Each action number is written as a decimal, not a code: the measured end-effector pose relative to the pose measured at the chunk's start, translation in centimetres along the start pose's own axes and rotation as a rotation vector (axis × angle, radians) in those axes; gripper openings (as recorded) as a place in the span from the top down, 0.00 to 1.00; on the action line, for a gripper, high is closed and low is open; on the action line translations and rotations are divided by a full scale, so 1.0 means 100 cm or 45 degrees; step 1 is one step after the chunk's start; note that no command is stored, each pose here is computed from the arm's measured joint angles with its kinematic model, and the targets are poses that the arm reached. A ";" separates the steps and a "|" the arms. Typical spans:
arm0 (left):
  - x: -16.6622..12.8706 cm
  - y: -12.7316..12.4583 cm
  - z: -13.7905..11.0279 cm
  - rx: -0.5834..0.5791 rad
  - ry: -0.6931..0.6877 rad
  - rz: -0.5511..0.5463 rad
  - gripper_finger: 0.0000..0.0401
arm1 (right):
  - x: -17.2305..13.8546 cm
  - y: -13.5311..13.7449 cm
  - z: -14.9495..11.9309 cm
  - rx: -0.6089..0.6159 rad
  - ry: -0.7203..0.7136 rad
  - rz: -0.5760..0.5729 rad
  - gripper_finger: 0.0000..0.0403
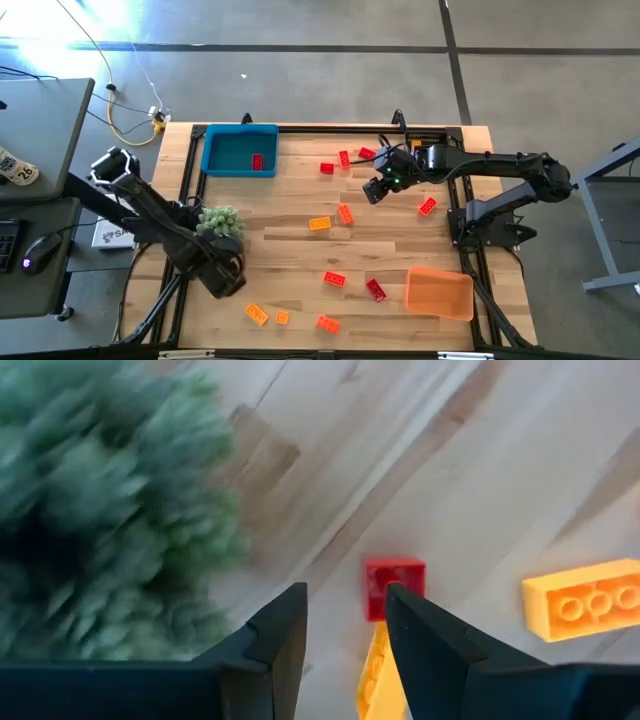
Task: Sort & place blocks by color
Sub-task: Put the red game piece into the blue bin, then put the orange game piece into the orange bin
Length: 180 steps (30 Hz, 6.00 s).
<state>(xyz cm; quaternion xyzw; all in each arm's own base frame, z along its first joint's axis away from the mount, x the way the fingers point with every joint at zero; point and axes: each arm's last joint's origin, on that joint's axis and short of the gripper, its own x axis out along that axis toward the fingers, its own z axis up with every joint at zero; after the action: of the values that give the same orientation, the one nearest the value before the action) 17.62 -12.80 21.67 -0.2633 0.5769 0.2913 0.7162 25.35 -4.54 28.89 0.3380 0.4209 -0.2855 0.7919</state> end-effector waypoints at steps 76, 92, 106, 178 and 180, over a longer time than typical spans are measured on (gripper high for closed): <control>0.073 -0.036 -0.006 -0.008 0.240 -0.037 0.73 | 0.000 0.001 0.000 0.034 0.023 0.041 0.50; -0.008 -0.036 0.071 0.014 -0.257 -0.344 0.73 | -0.001 0.006 0.004 0.046 -0.037 0.095 0.50; -0.036 0.037 0.151 0.006 -0.563 -0.193 0.73 | -0.001 0.010 0.001 0.107 -0.058 0.099 0.50; 0.082 0.227 0.244 -0.510 0.114 0.260 0.47 | -0.001 0.006 0.015 -0.241 -0.215 0.049 0.49; 0.082 0.228 0.244 -0.531 0.112 0.261 0.45 | -0.002 0.007 0.018 -0.262 -0.247 0.062 0.48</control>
<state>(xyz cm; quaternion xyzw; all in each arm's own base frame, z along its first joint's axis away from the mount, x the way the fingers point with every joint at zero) 18.95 21.30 17.43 -0.3580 0.5587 0.4637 0.5871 26.64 -5.46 29.97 0.2360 0.3611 -0.2528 0.8660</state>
